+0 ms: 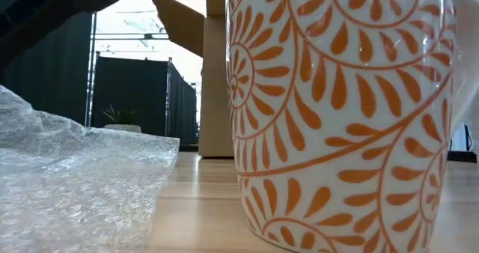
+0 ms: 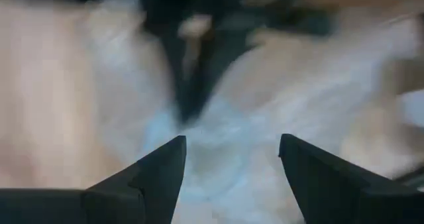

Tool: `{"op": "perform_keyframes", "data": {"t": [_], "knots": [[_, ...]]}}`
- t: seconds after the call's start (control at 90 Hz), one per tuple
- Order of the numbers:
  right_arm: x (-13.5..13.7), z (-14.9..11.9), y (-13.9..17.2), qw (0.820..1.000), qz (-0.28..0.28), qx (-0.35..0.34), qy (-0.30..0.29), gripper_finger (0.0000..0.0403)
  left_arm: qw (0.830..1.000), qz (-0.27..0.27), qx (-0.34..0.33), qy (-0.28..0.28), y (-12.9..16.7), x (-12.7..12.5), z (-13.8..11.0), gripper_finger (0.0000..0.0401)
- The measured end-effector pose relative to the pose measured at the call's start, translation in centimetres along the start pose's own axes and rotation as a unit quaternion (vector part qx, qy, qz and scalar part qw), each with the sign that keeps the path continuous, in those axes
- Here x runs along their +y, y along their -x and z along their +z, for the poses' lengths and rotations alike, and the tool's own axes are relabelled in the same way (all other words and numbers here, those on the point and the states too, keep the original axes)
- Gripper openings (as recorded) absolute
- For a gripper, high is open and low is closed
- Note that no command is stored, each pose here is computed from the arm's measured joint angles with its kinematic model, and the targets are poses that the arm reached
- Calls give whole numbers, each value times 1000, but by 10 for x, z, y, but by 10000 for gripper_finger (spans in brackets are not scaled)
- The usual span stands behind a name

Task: Wrap mug
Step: Wrap the red mug with bubble wrap

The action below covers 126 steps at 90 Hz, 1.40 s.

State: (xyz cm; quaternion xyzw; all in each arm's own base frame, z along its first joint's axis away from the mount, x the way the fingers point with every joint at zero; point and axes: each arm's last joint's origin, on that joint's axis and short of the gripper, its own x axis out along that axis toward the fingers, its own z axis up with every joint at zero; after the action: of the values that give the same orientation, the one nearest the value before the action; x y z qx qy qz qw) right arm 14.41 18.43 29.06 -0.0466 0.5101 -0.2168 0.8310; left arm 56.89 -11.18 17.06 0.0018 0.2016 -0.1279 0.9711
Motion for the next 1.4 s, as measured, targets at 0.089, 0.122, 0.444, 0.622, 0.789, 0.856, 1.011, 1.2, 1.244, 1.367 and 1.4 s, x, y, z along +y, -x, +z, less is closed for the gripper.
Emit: {"op": "perform_keyframes", "data": {"t": [0.089, 0.122, 0.444, 0.622, 0.789, 0.856, 1.011, 1.2, 1.244, 1.367, 1.4], "knots": [[-3, -1, -10, 999, -30, -12, -29, 231, 1000, -1, 0, 0, 0, -1, 0, 0], [-3, -2, -15, 999, -36, -10, -38, 231, 1000, 0, 0, 0, 0, -1, 0, 0], [1, -14, -58, 990, -54, -2, -131, 230, 1000, 0, -1, -1, 0, -1, -1, 0], [3, -23, -66, 988, -48, 34, -145, 167, 1000, 0, -1, -1, -1, -1, -1, 0], [5, -24, -69, 989, -37, 39, -137, 36, 1000, 0, -1, -1, -1, -1, -1, 0], [5, -24, -69, 990, -38, 43, -127, 11, 1000, 0, -1, -1, -1, -1, -1, 0], [3, -24, -67, 991, -43, 46, -119, 5, 1000, 0, -1, 4, 2, -1, 2, 0], [-2, -25, -59, 991, -27, 30, -125, 1, 998, 5, 15, 59, 14, 3, 14, 0], [-3, -25, -58, 991, -26, 25, -127, 1, 998, 7, 19, 58, 19, 4, 19, 0], [-4, -25, -56, 991, -24, 18, -128, 1, 998, 12, 29, 57, 30, 9, 30, 0], [-4, -25, -56, 991, -24, 15, -128, 1, 998, 13, 36, 59, 34, 9, 33, 0]]}}
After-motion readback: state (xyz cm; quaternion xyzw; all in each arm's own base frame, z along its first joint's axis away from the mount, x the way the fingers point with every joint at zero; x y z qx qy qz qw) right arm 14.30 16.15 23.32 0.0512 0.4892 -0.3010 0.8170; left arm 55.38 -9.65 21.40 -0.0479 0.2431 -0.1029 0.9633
